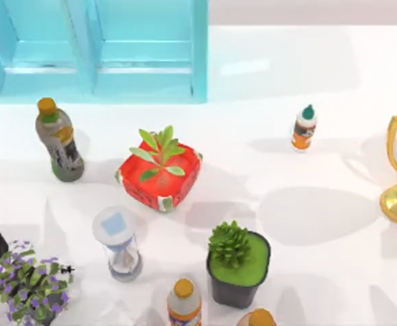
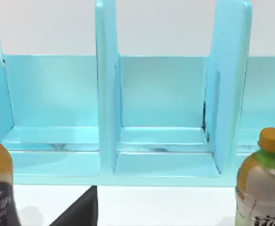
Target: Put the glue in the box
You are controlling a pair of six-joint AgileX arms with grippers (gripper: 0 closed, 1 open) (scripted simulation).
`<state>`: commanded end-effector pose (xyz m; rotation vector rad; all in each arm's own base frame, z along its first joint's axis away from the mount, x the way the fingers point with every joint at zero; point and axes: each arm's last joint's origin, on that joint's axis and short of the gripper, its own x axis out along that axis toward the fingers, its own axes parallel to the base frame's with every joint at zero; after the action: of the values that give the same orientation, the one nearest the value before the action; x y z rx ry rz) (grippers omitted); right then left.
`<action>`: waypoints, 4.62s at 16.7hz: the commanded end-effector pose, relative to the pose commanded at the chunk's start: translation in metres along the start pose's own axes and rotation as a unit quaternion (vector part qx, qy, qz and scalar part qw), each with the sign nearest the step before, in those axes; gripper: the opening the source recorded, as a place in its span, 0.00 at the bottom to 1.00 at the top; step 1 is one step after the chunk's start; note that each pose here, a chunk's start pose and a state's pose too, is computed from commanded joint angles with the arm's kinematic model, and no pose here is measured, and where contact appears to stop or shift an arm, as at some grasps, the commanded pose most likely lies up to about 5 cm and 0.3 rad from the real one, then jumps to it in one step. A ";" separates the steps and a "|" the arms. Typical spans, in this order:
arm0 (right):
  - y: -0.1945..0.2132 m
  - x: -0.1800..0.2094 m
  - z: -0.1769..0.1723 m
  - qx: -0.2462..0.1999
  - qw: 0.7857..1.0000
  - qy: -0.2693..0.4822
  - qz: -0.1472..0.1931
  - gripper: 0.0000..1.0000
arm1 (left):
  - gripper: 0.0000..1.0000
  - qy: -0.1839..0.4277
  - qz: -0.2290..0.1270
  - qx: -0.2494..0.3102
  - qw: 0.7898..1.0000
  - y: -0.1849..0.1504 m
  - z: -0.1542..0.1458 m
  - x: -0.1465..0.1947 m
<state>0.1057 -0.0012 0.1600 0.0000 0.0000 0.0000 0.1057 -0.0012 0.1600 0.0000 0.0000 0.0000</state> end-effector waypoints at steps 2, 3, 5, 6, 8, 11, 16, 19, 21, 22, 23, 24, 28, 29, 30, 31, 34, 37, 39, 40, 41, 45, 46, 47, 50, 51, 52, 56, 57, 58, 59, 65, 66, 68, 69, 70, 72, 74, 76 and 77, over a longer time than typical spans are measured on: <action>0.000 0.000 0.000 0.000 1.000 0.000 0.000 1.00 | 1.00 0.000 0.000 0.000 1.000 0.000 0.000 0.000; 0.000 0.000 0.003 -0.004 1.000 -0.002 0.004 1.00 | 1.00 0.000 0.000 0.000 1.000 0.000 0.000 0.000; 0.002 -0.001 0.017 -0.023 0.999 -0.009 0.021 1.00 | 1.00 0.000 0.000 0.000 1.000 0.000 0.000 0.000; 0.004 -0.002 0.028 -0.037 0.999 -0.014 0.034 1.00 | 1.00 0.000 0.000 0.000 1.000 0.000 0.000 0.000; 0.007 -0.002 0.057 -0.076 0.995 -0.021 0.066 1.00 | 1.00 0.000 0.000 0.000 1.000 0.000 0.000 0.000; 0.013 0.008 0.110 -0.146 0.982 -0.014 0.121 1.00 | 1.00 0.000 0.000 0.000 1.000 0.000 0.000 0.000; 0.024 0.080 0.177 -0.256 0.936 0.067 0.232 1.00 | 1.00 0.000 0.000 0.000 1.000 0.000 0.000 0.000; 0.029 0.155 0.182 -0.296 0.893 0.140 0.309 1.00 | 1.00 0.000 0.000 0.000 1.000 0.000 0.000 0.000; 0.030 0.208 0.168 -0.310 0.860 0.184 0.362 1.00 | 1.00 0.000 0.000 0.000 1.000 0.000 0.000 0.000; 0.031 0.233 0.156 -0.314 0.842 0.202 0.389 1.00 | 1.00 0.000 0.000 0.000 1.000 0.000 0.000 0.000; 0.031 0.257 0.143 -0.317 0.825 0.218 0.415 1.00 | 1.00 0.000 0.000 0.000 1.000 0.000 0.000 0.000; 0.031 0.278 0.128 -0.318 0.807 0.229 0.442 1.00 | 1.00 0.000 0.000 0.000 1.000 0.000 0.000 0.000; 0.031 0.339 0.062 -0.312 0.738 0.250 0.543 1.00 | 1.00 0.000 0.000 0.000 1.000 0.000 0.000 0.000; 0.029 0.347 0.045 -0.307 0.723 0.251 0.566 1.00 | 1.00 0.000 0.000 0.000 1.000 0.000 0.000 0.000; 0.027 0.353 0.030 -0.300 0.709 0.251 0.587 1.00 | 1.00 0.000 0.000 0.000 1.000 0.000 0.000 0.000; 0.025 0.356 0.016 -0.291 0.697 0.251 0.606 1.00 | 1.00 0.000 0.000 0.000 1.000 0.000 0.000 0.000; 0.014 0.356 -0.012 -0.262 0.672 0.251 0.646 1.00 | 1.00 0.000 0.000 0.000 1.000 0.000 0.000 0.000; 0.007 0.354 -0.020 -0.248 0.665 0.250 0.658 1.00 | 1.00 0.000 0.000 0.000 1.000 0.000 0.000 0.000; 0.007 0.354 -0.020 -0.248 0.665 0.250 0.658 1.00 | 1.00 0.000 0.000 0.000 1.000 0.000 0.000 0.000; 0.007 0.354 -0.020 -0.248 0.665 0.250 0.658 1.00 | 1.00 0.000 0.000 0.000 1.000 0.000 0.000 0.000; 0.010 0.354 -0.019 -0.249 0.664 0.250 0.660 1.00 | 1.00 0.000 0.000 0.000 1.000 0.000 0.000 0.000; 0.022 0.359 -0.029 -0.249 0.667 0.249 0.657 1.00 | 1.00 0.000 0.000 0.000 1.000 0.000 0.000 0.000; 0.029 0.360 -0.036 -0.248 0.667 0.249 0.657 1.00 | 1.00 0.000 0.000 0.000 1.000 0.000 0.000 0.000; 0.037 0.361 -0.044 -0.247 0.666 0.250 0.657 1.00 | 1.00 0.000 0.000 0.000 1.000 0.000 0.000 0.000; 0.061 0.361 -0.066 -0.248 0.665 0.250 0.659 1.00 | 1.00 0.000 0.000 0.000 1.000 0.000 0.000 0.000; 0.068 0.361 -0.072 -0.248 0.665 0.250 0.659 1.00 | 1.00 0.000 0.000 0.000 1.000 0.000 0.000 0.000; 0.074 0.359 -0.078 -0.248 0.664 0.249 0.659 1.00 | 1.00 0.000 0.000 0.000 1.000 0.000 0.000 0.000; 0.083 0.355 -0.085 -0.248 0.665 0.250 0.658 1.00 | 1.00 0.000 0.000 0.000 1.000 0.000 0.000 0.000; 0.083 0.355 -0.085 -0.248 0.665 0.250 0.658 1.00 | 1.00 0.000 0.000 0.000 1.000 0.000 0.000 0.000; 0.083 0.355 -0.085 -0.248 0.665 0.250 0.658 1.00 | 1.00 0.000 0.000 0.000 1.000 0.000 0.000 0.000; 0.083 0.355 -0.085 -0.248 0.665 0.250 0.658 1.00 | 1.00 0.000 0.000 0.000 1.000 0.000 0.000 0.000; 0.083 0.355 -0.085 -0.248 0.665 0.250 0.658 0.70 | 1.00 0.000 0.000 0.000 1.000 0.000 0.000 0.000; 0.083 0.355 -0.085 -0.248 0.665 0.250 0.658 0.62 | 1.00 0.000 0.000 0.000 1.000 0.000 0.000 0.000; 0.083 0.355 -0.085 -0.248 0.665 0.250 0.658 0.47 | 1.00 0.000 0.000 0.000 1.000 0.000 0.000 0.000; 0.083 0.355 -0.085 -0.248 0.665 0.250 0.658 0.40 | 1.00 0.000 0.000 0.000 1.000 0.000 0.000 0.000; 0.083 0.355 -0.085 -0.248 0.665 0.250 0.658 0.32 | 1.00 0.000 0.000 0.000 1.000 0.000 0.000 0.000; 0.083 0.355 -0.085 -0.248 0.665 0.250 0.658 0.17 | 1.00 0.000 0.000 0.000 1.000 0.000 0.000 0.000; 0.083 0.355 -0.085 -0.248 0.665 0.250 0.658 0.02 | 1.00 0.000 0.000 0.000 1.000 0.000 0.000 0.000; 0.083 0.355 -0.085 -0.248 0.665 0.250 0.658 0.00 | 1.00 0.000 0.000 0.000 1.000 0.000 0.000 0.000; 0.083 0.355 -0.085 -0.248 0.665 0.250 0.658 0.00 | 1.00 0.000 0.000 0.000 1.000 0.000 0.000 0.000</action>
<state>0.4603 0.0815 0.0746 -0.5593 0.5649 1.4867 0.1057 -0.0012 0.1600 0.0000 0.0000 0.0000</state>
